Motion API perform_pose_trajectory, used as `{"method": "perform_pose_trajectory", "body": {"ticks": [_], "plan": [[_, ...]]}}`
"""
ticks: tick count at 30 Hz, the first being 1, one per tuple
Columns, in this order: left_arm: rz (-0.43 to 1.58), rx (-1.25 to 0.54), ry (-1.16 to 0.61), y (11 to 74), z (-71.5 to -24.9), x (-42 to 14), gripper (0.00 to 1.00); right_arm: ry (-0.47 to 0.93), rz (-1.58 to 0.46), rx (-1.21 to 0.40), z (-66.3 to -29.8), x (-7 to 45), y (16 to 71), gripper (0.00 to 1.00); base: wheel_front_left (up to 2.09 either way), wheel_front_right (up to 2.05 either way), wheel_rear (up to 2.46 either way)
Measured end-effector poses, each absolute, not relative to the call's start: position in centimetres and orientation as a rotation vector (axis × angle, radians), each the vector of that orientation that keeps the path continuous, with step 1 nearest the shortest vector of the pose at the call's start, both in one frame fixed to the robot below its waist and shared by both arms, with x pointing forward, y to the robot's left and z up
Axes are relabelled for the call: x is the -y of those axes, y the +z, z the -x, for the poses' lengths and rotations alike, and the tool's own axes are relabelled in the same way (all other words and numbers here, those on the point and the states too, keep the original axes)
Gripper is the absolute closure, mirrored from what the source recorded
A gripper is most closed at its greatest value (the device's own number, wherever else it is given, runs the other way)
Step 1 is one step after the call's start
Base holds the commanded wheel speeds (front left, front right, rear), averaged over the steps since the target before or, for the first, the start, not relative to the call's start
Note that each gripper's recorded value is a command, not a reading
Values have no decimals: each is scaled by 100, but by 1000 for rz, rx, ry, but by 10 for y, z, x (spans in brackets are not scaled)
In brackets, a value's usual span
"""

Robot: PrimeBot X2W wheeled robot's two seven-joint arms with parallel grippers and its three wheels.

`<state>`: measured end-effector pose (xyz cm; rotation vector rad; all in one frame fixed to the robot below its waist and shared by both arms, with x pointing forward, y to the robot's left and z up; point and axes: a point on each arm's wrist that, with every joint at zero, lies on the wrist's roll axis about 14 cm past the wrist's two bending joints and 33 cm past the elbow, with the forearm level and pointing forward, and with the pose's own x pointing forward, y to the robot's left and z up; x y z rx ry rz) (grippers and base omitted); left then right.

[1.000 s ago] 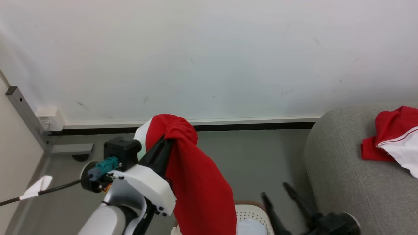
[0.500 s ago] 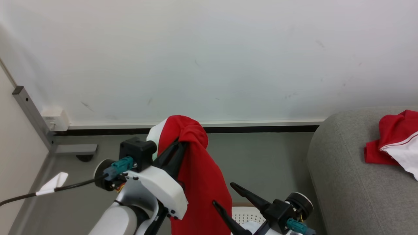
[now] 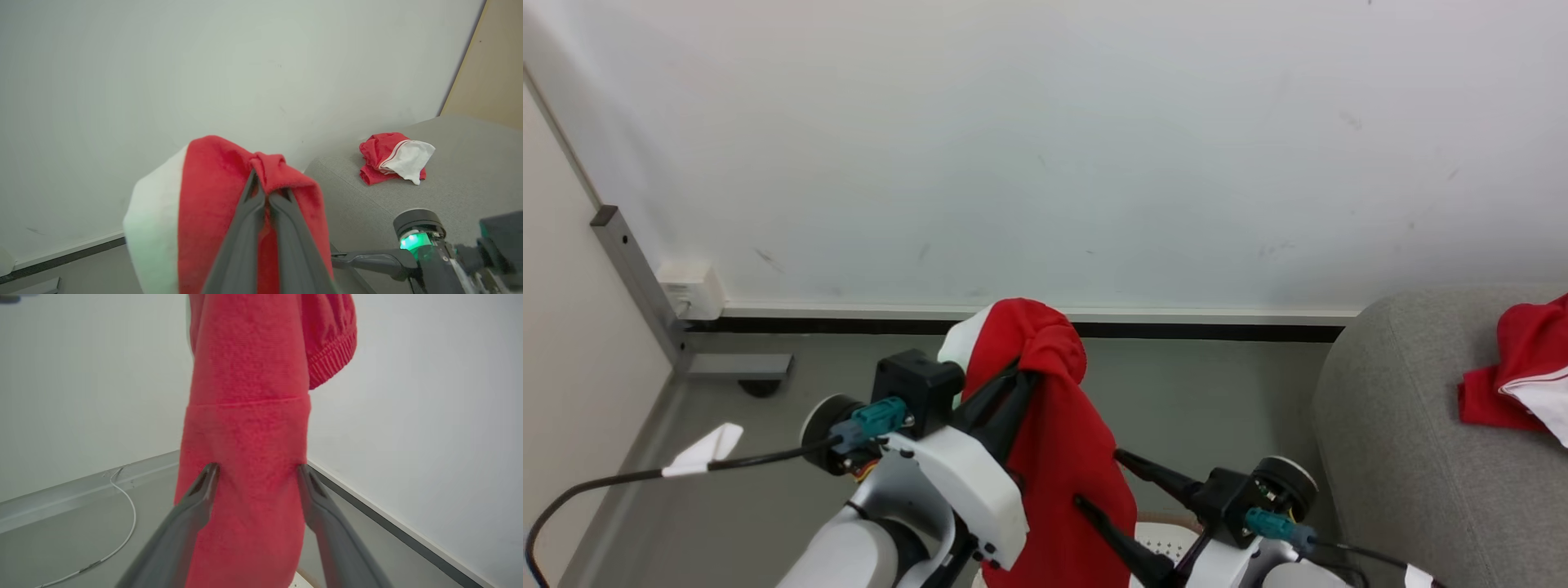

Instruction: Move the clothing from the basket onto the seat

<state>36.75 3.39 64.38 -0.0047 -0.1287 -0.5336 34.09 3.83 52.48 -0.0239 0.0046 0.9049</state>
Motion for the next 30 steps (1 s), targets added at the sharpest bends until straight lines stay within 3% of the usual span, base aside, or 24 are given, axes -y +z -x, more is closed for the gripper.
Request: {"method": "perform_pose_trajectory", "body": {"ticks": [10, 11, 12, 25, 26, 27, 29, 30], "plan": [[9, 125, -584, 645, -355, -19, 100, 994, -5, -92, -329, -55, 515, 0, 0, 0, 0], [10, 128, -586, 646, -355, -19, 100, 996, -11, -98, -329, -57, 515, 4, 0, 0, 0], [10, 130, -587, 647, -355, -18, 100, 997, -17, -101, -330, -59, 516, 100, 0, 0, 0], [18, 98, -555, 636, -369, -26, 98, 878, -182, -62, -361, -41, 540, 100, 0, 0, 0], [20, 97, -548, 635, -371, -27, 81, 862, -194, -58, -363, -37, 541, 100, 0, 0, 0], [20, 94, -543, 633, -372, -28, 58, 847, -203, -53, -365, -32, 542, 100, 0, 0, 0], [17, 86, -541, 629, -375, -29, 0, 818, -216, -39, -370, -22, 545, 100, 0, 0, 0], [16, 79, -540, 626, -376, -29, 0, 800, -222, -33, -372, -16, 546, 100, 0, 0, 0]]}}
